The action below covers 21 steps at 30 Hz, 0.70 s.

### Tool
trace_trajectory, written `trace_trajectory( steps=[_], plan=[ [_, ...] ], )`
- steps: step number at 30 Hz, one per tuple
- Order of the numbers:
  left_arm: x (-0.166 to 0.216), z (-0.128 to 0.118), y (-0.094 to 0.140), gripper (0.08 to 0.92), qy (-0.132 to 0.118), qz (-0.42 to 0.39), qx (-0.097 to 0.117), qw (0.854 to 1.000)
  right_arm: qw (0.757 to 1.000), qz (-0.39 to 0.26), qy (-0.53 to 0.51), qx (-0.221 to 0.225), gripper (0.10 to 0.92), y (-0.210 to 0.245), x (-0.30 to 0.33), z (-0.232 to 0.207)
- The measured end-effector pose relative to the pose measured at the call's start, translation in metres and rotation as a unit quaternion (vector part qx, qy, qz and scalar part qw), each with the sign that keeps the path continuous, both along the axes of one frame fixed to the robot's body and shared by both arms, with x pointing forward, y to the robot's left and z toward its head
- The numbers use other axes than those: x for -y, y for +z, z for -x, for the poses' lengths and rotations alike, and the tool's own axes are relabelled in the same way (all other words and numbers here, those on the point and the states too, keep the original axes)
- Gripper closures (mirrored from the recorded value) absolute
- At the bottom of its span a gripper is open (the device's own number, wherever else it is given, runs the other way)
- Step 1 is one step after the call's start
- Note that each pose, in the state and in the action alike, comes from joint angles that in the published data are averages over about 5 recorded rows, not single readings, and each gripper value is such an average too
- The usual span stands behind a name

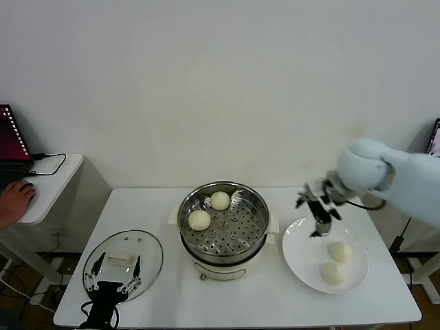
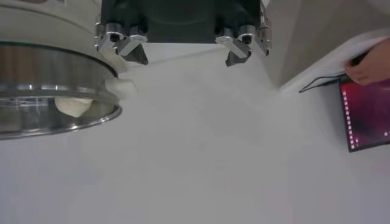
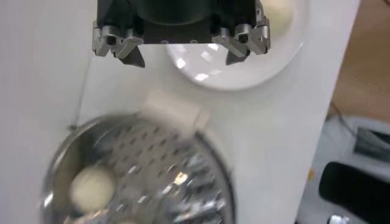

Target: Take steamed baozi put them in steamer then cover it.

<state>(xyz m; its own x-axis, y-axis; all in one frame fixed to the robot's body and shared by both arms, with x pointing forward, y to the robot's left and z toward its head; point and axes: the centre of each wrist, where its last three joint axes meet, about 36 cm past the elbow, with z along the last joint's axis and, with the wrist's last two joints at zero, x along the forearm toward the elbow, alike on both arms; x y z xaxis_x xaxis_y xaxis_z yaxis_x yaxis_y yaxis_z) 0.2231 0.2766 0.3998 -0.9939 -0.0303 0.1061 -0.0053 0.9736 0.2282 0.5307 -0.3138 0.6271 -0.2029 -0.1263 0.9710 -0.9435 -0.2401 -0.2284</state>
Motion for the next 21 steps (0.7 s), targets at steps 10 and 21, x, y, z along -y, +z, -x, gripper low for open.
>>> trace_trajectory(
  steps=[10,21],
  plan=[
    [-0.001,0.004,-0.001,0.177,0.005,-0.004,-0.005,1.000,1.000,0.017,-0.014,-0.021,0.200,-0.066,0.046,0.029],
    [-0.003,0.006,-0.002,0.177,0.008,-0.006,-0.007,1.000,0.998,0.041,-0.024,-0.030,0.200,-0.116,0.064,0.038]
  ],
)
